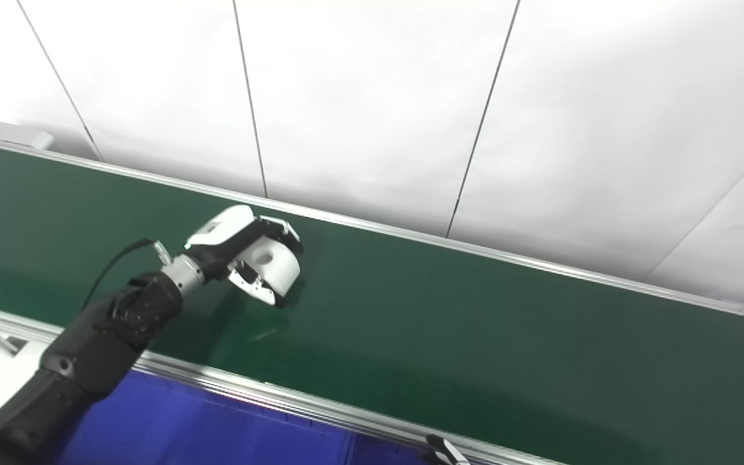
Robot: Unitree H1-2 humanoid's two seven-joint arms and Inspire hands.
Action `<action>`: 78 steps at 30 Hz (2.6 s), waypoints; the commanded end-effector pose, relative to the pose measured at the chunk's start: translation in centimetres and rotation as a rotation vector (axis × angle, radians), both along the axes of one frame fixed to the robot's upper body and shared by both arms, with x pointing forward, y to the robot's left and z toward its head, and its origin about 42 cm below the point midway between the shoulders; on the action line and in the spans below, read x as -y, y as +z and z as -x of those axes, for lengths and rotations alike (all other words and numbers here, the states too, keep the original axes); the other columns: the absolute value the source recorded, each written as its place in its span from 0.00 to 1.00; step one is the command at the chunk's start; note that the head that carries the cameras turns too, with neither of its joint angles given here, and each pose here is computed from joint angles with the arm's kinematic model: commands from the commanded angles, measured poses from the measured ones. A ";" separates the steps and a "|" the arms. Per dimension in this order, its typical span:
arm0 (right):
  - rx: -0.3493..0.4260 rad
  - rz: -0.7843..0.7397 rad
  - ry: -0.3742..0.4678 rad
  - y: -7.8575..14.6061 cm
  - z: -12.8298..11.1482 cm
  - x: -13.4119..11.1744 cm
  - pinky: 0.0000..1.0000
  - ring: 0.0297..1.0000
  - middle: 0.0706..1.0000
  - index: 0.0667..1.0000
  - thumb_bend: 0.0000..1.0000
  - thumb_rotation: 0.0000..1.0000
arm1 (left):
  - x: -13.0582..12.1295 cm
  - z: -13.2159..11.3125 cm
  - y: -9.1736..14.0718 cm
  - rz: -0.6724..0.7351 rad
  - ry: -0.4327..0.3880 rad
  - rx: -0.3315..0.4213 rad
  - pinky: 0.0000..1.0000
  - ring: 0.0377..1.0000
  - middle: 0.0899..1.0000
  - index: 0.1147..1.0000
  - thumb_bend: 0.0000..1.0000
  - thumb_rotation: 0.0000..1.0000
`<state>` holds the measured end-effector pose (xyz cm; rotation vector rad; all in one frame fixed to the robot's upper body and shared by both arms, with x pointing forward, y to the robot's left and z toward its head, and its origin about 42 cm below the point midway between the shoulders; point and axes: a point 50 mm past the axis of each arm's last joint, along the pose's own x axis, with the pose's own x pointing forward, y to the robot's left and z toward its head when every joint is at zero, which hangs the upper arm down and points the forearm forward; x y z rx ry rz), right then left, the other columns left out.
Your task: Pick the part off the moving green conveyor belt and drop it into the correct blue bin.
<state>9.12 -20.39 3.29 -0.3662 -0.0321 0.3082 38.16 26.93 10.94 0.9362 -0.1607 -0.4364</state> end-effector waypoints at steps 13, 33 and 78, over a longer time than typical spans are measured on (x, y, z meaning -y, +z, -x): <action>0.082 -0.057 0.003 1.6 0.2 -0.7 0.62 0.74 0.77 0.86 0.58 0.49 | -2.4 1.9 3.3 0.035 -0.009 0.126 0.46 0.40 0.46 0.46 0.50 0.00; 0.104 -0.066 0.000 3.7 0.6 -1.4 0.64 0.74 0.78 0.86 0.60 0.46 | -2.9 13.9 3.9 0.340 -0.011 0.207 0.41 0.38 0.45 0.48 0.50 0.00; 0.073 -0.071 -0.010 5.7 -0.7 0.0 0.62 0.74 0.77 0.85 0.65 0.51 | 4.4 26.5 -4.8 0.128 -0.009 -0.128 0.53 0.51 0.47 0.42 0.51 0.00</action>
